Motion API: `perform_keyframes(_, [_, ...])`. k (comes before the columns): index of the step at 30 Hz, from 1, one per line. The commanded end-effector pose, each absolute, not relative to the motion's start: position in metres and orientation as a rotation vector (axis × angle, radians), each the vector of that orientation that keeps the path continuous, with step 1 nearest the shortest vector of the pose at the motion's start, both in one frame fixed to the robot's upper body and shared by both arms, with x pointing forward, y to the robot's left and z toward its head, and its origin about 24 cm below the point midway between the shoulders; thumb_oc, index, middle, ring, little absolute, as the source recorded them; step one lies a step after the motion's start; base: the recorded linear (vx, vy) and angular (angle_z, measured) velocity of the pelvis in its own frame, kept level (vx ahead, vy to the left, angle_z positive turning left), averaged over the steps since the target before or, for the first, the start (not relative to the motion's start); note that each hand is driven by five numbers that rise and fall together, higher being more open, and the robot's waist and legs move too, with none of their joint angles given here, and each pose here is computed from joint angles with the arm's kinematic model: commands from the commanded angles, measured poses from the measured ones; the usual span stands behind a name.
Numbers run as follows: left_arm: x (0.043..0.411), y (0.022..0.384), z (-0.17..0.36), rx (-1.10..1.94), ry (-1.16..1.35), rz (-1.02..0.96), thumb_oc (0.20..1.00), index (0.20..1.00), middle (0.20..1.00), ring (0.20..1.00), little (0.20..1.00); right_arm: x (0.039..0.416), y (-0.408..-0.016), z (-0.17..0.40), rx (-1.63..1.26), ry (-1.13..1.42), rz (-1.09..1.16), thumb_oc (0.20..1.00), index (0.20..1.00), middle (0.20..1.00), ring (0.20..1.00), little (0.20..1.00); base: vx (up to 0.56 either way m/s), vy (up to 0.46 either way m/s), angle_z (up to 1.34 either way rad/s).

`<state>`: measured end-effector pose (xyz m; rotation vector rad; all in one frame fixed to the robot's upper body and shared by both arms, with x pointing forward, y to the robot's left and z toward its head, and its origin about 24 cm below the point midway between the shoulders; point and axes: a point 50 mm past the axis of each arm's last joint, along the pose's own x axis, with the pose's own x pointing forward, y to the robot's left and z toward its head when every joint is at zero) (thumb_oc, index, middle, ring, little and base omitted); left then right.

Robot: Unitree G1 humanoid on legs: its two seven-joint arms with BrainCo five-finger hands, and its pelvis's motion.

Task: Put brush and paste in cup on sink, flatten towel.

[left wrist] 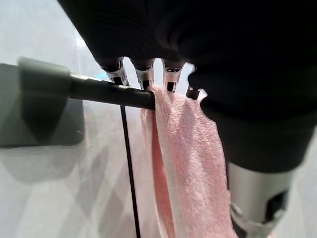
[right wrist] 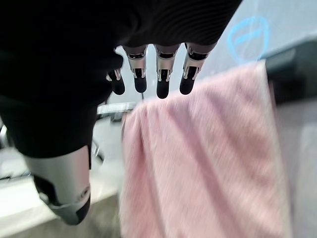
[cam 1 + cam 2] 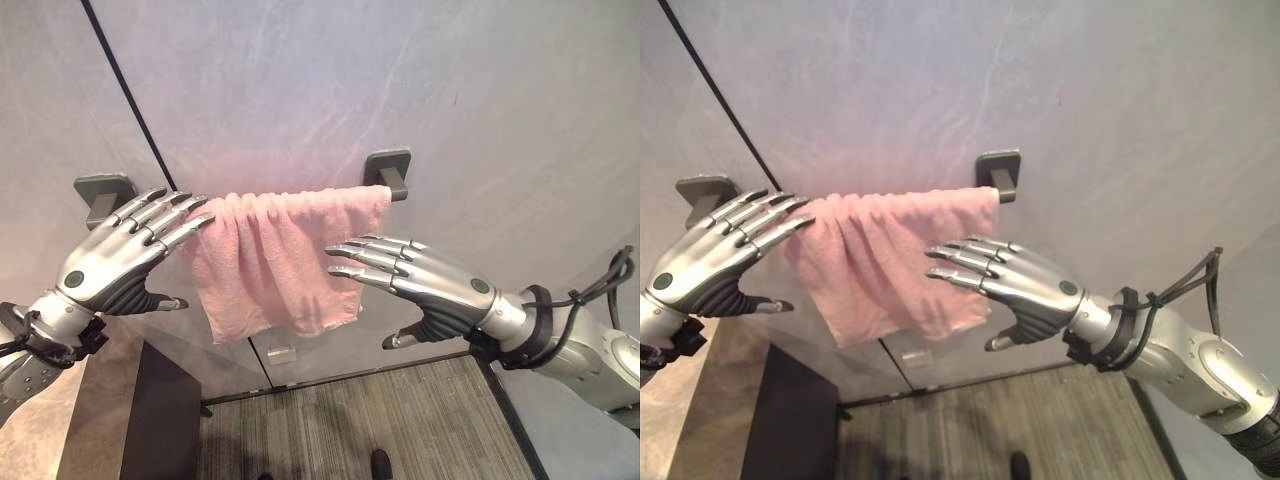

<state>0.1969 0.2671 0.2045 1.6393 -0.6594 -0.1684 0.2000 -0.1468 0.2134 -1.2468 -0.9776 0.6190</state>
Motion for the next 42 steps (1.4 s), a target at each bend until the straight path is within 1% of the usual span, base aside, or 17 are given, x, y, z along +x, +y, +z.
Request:
perform_keyframes(1, [0.192, 0.289, 0.175, 1.733, -0.440, -0.263, 1.000, 1.000, 1.000, 1.000, 1.000, 0.196, -0.147, 0.232, -1.161, -1.113, 0.491, 1.000, 1.000, 1.000, 1.000, 1.000, 0.00, 0.000, 0.00])
perform_keyframes(5, [0.191, 0.292, 0.176, 1.734, -0.441, -0.232, 1.000, 1.000, 1.000, 1.000, 1.000, 0.195, -0.144, 0.236, -1.139, -1.173, 0.437, 1.000, 1.000, 1.000, 1.000, 1.000, 0.00, 0.000, 0.00])
perform_keyframes(10, [0.190, 0.293, 0.173, 1.723, -0.429, -0.212, 1.000, 1.000, 1.000, 1.000, 1.000, 0.201, -0.141, 0.236, -1.144, -1.182, 0.416, 1.000, 1.000, 1.000, 1.000, 1.000, 0.00, 0.000, 0.00])
perform_keyframes(12, [0.190, 0.293, 0.172, 1.716, -0.427, -0.204, 1.000, 1.000, 1.000, 1.000, 1.000, 0.207, -0.140, 0.233, -1.138, -1.155, 0.411, 1.000, 1.000, 1.000, 1.000, 1.000, 0.00, 0.000, 0.00])
perform_keyframes(14, [0.192, 0.291, 0.173, 1.708, -0.439, -0.192, 1.000, 1.000, 1.000, 1.000, 1.000, 0.221, -0.129, 0.230, -1.172, -1.144, 0.434, 1.000, 1.000, 1.000, 1.000, 1.000, -0.04, 0.000, 0.00])
perform_keyframes(18, [0.193, 0.290, 0.174, 1.699, -0.450, -0.174, 1.000, 1.000, 1.000, 1.000, 1.000, 0.230, -0.120, 0.228, -1.206, -1.141, 0.452, 1.000, 1.000, 1.000, 1.000, 1.000, -0.03, 0.001, 0.12])
perform_keyframes(22, [0.196, 0.292, 0.179, 1.689, -0.458, -0.123, 1.000, 1.000, 1.000, 1.000, 1.000, 0.241, -0.116, 0.235, -1.242, -1.152, 0.410, 1.000, 1.000, 1.000, 1.000, 1.000, -0.04, 0.006, 0.10])
perform_keyframes(28, [0.194, 0.297, 0.181, 1.665, -0.451, -0.047, 1.000, 1.000, 1.000, 1.000, 1.000, 0.250, -0.126, 0.239, -1.272, -1.132, 0.286, 1.000, 1.000, 1.000, 1.000, 1.000, -0.01, 0.012, 0.08])
perform_keyframes(30, [0.191, 0.301, 0.180, 1.656, -0.438, -0.018, 1.000, 1.000, 1.000, 1.000, 1.000, 0.244, -0.130, 0.243, -1.228, -1.171, 0.235, 1.000, 1.000, 1.000, 1.000, 1.000, 0.02, 0.006, -0.01])
perform_keyframes(35, [0.189, 0.306, 0.176, 1.641, -0.409, 0.008, 1.000, 1.000, 1.000, 1.000, 1.000, 0.233, -0.132, 0.249, -1.197, -1.237, 0.187, 1.000, 1.000, 1.000, 1.000, 1.000, 0.00, 0.000, 0.00])
perform_keyframes(39, [0.189, 0.308, 0.171, 1.629, -0.389, 0.016, 1.000, 1.000, 1.000, 1.000, 1.000, 0.234, -0.136, 0.247, -1.207, -1.216, 0.182, 1.000, 1.000, 1.000, 1.000, 1.000, 0.00, 0.000, 0.00])
perform_keyframes(42, [0.189, 0.308, 0.167, 1.623, -0.367, 0.017, 1.000, 1.000, 1.000, 1.000, 1.000, 0.245, -0.144, 0.240, -1.287, -1.129, 0.191, 1.000, 1.000, 1.000, 1.000, 1.000, 0.00, 0.000, -0.01])
